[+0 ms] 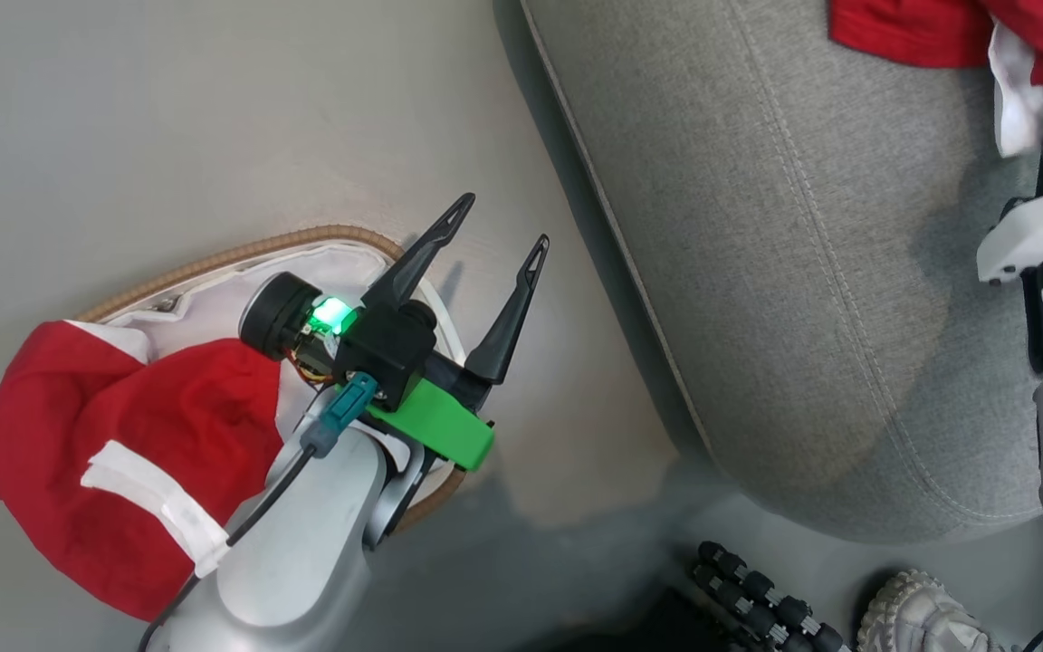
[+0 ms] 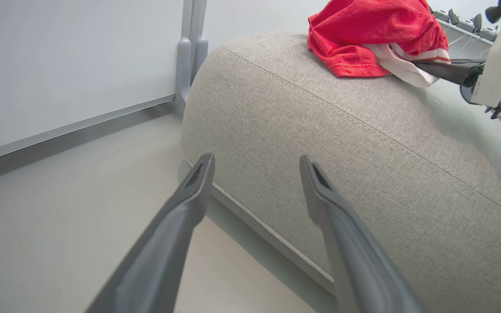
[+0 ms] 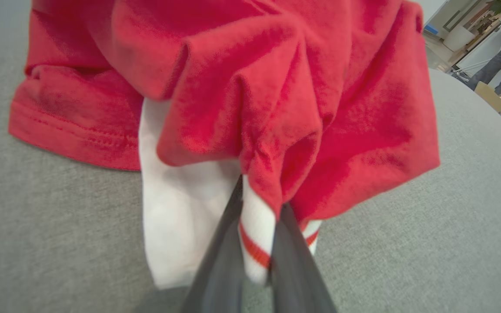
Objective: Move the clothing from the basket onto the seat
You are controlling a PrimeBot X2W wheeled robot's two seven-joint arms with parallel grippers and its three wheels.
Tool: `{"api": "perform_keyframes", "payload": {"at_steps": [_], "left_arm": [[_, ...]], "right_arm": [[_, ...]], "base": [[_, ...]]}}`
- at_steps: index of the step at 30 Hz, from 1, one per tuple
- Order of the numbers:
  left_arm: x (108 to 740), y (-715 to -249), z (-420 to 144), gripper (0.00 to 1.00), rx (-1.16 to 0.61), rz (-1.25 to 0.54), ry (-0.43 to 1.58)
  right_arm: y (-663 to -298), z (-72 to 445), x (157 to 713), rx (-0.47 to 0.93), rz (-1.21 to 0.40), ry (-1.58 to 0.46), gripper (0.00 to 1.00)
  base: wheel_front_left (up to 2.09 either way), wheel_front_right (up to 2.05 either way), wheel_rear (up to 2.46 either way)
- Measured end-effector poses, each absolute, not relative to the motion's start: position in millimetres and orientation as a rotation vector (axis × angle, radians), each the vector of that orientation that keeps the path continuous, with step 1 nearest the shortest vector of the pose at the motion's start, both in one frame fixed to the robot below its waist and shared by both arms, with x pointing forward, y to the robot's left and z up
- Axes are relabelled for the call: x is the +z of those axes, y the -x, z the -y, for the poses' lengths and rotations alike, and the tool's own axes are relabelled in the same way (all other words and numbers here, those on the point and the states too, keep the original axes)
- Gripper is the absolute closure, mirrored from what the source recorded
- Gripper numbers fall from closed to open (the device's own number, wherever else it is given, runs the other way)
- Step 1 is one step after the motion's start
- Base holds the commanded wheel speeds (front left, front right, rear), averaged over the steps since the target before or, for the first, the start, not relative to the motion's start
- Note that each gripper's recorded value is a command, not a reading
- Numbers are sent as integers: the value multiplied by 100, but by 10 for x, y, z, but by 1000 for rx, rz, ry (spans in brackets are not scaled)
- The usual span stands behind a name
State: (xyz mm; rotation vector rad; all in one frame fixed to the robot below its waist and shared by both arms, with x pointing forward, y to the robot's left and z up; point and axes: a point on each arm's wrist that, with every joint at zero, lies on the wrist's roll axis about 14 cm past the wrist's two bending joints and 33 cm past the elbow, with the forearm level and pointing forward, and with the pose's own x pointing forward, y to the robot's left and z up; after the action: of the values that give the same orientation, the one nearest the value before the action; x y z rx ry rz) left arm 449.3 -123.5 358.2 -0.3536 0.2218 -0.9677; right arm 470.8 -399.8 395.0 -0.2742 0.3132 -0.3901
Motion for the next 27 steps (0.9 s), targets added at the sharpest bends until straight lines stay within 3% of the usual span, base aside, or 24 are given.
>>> {"api": "perform_keyframes", "payload": {"at_steps": [17, 27], "left_arm": [[4246, -4316, 1280, 0, -951, -139, 345], [4502, -4271, 976, 0, -838, -105, 311]], "right_arm": [[-4002, 3933, 4742, -457, -115, 218, 0], [-3911, 3503, 5091, -358, 18, 149, 0]], "base": [[0, 0, 0], [0, 0, 0]]}}
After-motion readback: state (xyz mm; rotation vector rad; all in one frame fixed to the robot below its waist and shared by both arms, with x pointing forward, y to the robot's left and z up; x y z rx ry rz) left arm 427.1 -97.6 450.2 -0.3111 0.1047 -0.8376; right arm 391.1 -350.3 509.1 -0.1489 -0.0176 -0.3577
